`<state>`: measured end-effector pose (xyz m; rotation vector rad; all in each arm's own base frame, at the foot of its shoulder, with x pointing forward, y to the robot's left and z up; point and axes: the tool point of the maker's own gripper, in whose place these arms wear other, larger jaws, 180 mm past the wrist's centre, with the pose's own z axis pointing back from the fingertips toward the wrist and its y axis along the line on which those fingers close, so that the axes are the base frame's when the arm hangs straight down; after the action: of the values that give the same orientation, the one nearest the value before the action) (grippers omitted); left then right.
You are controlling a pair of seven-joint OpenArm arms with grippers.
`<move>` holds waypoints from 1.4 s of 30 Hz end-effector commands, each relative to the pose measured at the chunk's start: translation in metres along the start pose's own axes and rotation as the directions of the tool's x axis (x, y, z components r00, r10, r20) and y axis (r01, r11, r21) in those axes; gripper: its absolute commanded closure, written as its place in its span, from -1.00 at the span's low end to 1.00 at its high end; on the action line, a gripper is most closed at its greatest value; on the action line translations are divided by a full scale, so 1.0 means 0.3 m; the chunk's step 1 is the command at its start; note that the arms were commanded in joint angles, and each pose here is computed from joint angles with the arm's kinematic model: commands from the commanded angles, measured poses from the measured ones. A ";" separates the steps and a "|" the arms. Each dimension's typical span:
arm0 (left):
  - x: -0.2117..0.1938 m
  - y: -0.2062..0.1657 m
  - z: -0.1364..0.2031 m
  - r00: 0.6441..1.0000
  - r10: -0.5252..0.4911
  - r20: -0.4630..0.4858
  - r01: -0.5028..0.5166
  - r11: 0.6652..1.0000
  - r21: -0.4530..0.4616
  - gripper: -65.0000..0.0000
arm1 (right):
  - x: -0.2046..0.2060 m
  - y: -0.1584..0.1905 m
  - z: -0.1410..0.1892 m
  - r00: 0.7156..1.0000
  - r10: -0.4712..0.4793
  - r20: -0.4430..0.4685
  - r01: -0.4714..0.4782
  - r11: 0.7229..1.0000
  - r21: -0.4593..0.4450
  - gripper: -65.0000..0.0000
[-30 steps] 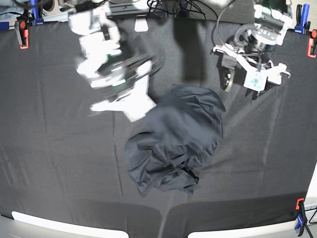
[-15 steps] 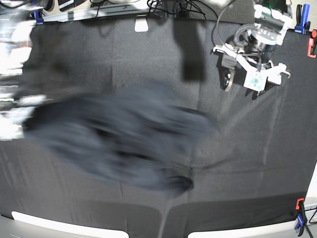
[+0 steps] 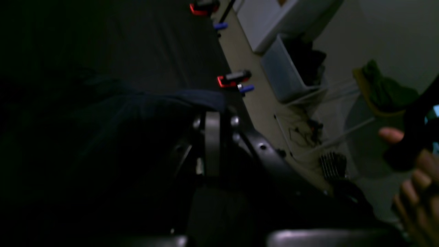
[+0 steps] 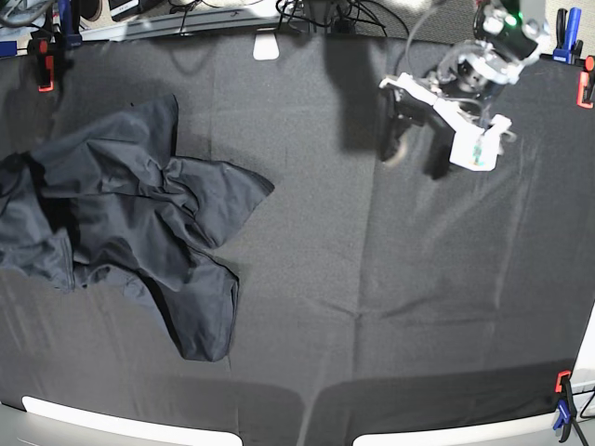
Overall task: Layout the t-shirt on the table in an organized manner, then fold the t-shirt properly
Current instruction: 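Drag the grasped shirt with the right gripper away from the left gripper, then move the left gripper to the shirt's hem and grasp it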
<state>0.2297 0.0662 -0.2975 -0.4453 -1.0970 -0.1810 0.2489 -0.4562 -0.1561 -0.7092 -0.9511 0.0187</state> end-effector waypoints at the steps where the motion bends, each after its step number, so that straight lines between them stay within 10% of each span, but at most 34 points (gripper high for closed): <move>1: 0.054 -0.015 0.000 0.998 0.011 0.055 -0.009 1.000 -0.024 -0.25 | 0.044 -0.041 0.014 0.999 0.018 0.029 -0.017 0.999 -0.035 1.00; 7: 0.142 -0.041 -0.042 0.993 0.059 0.100 -0.049 0.994 -0.096 -0.25 | 0.023 -0.044 0.014 1.000 0.009 -0.004 -0.009 0.999 -0.039 0.04; 14: 0.158 -0.192 -0.127 0.995 0.046 0.087 -0.023 0.968 -0.249 -0.25 | 0.021 -0.039 0.013 1.000 0.005 -0.008 -0.005 0.999 -0.031 0.05; 26: -0.100 -0.439 -0.455 0.974 0.114 -0.196 -0.188 0.891 -0.413 -0.25 | 0.085 0.103 0.028 0.995 -0.046 0.094 0.025 0.978 0.206 0.05; 42: -0.236 -0.399 -0.590 0.965 0.111 -0.237 -0.189 0.923 -0.336 -0.25 | 0.071 0.125 0.028 0.994 -0.069 0.087 0.048 0.973 0.224 0.05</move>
<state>0.2950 -0.1194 -0.4043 -0.8070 -0.7956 -0.2803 0.2615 -0.4155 -0.1766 -0.4470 -0.9980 0.0755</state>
